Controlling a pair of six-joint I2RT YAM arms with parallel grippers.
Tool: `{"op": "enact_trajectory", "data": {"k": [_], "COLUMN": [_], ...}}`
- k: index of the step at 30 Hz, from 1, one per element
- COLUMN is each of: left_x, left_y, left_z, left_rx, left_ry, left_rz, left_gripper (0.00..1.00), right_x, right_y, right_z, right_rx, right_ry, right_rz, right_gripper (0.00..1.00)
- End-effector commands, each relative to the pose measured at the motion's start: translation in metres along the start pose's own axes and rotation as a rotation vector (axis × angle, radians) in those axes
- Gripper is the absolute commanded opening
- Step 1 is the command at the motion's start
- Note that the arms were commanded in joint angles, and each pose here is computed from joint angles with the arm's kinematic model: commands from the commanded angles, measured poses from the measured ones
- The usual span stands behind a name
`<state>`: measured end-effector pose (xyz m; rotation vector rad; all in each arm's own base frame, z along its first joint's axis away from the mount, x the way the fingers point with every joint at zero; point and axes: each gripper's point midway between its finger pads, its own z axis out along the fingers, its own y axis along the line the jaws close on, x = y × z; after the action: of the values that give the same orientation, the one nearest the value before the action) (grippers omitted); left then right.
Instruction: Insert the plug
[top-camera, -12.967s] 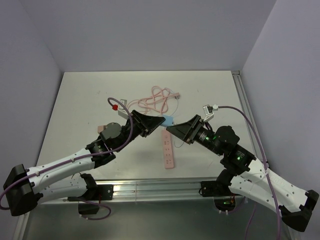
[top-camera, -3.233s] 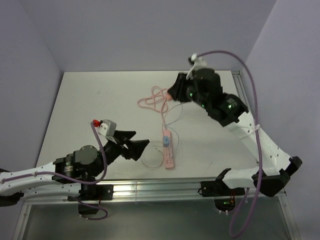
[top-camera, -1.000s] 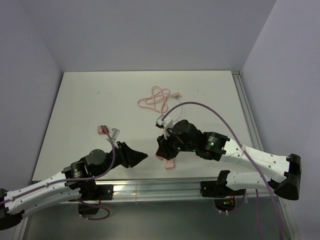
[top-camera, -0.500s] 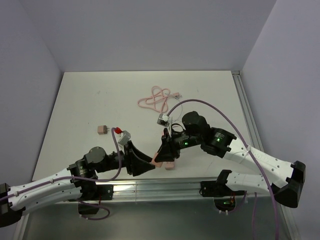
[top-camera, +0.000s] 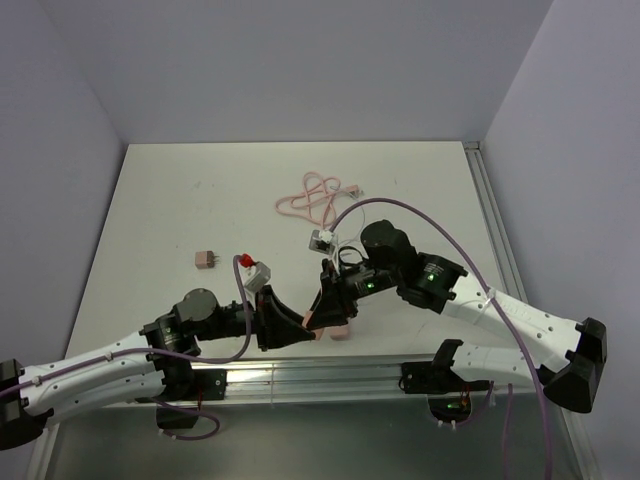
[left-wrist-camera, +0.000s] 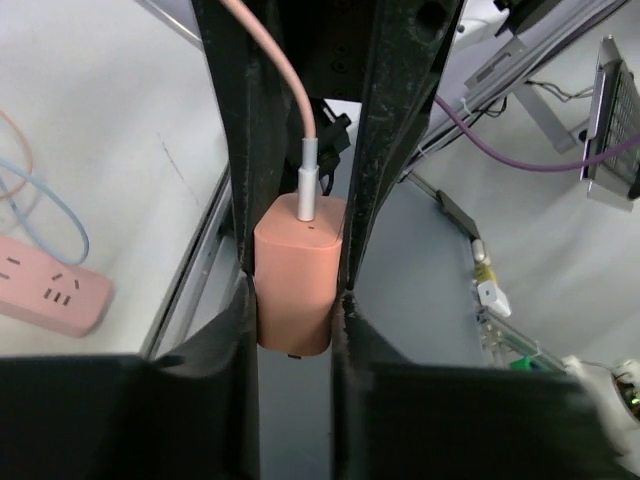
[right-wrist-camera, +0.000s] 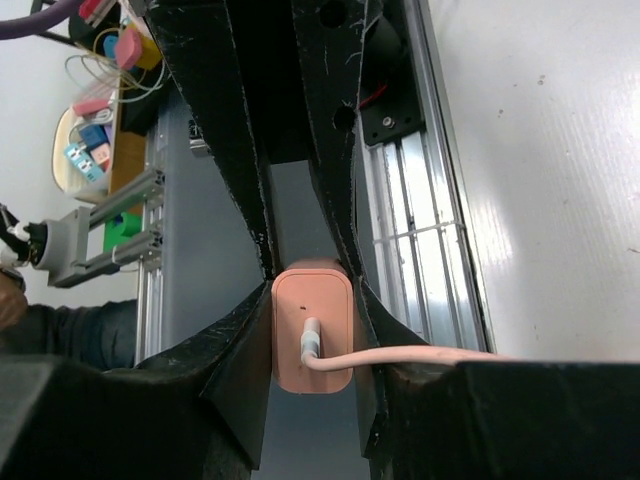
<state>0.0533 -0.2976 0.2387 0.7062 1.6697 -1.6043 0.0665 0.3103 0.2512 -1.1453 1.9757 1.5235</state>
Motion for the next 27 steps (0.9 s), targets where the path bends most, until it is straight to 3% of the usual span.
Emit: {"op": "enact_trajectory", "data": {"k": [1, 4, 7, 11, 15, 20, 27], "left_x": [-0.029, -0.033, -0.044, -0.060, -0.073, -0.077, -0.082], "left_y": [-0.009, 0.012, 0.030, 0.039, 0.052, 0.070, 0.069], "left_z": [0.003, -0.001, -0.008, -0.015, -0.020, -0.013, -0.001], "left_rx": [-0.007, -0.125, -0.236, -0.273, -0.328, -0.438, -0.454], "left_ry": [-0.071, -0.100, -0.166, -0.274, -0.369, -0.353, -0.347], "left_rz": [0.050, 0.052, 0.068, 0.131, 0.248, 0.334, 0.440], "left_gripper": [0.00, 0.00, 0.00, 0.00, 0.00, 0.00, 0.00], "right_x": [-0.020, -0.029, -0.031, -0.033, -0.047, -0.060, -0.067], "right_y": [-0.007, -0.033, -0.058, -0.065, -0.057, -0.058, -0.063], "right_z": [-0.004, -0.015, -0.035, -0.055, -0.063, -0.062, -0.049], "right_rx": [0.075, 0.261, 0.466, 0.597, 0.604, 0.614, 0.682], "right_ry": [-0.072, -0.125, -0.175, -0.223, -0.298, -0.339, -0.317], "right_rz": [0.034, 0.125, 0.259, 0.380, 0.447, 0.488, 0.491], "right_gripper": [0.38, 0.62, 0.72, 0.75, 0.77, 0.75, 0.70]}}
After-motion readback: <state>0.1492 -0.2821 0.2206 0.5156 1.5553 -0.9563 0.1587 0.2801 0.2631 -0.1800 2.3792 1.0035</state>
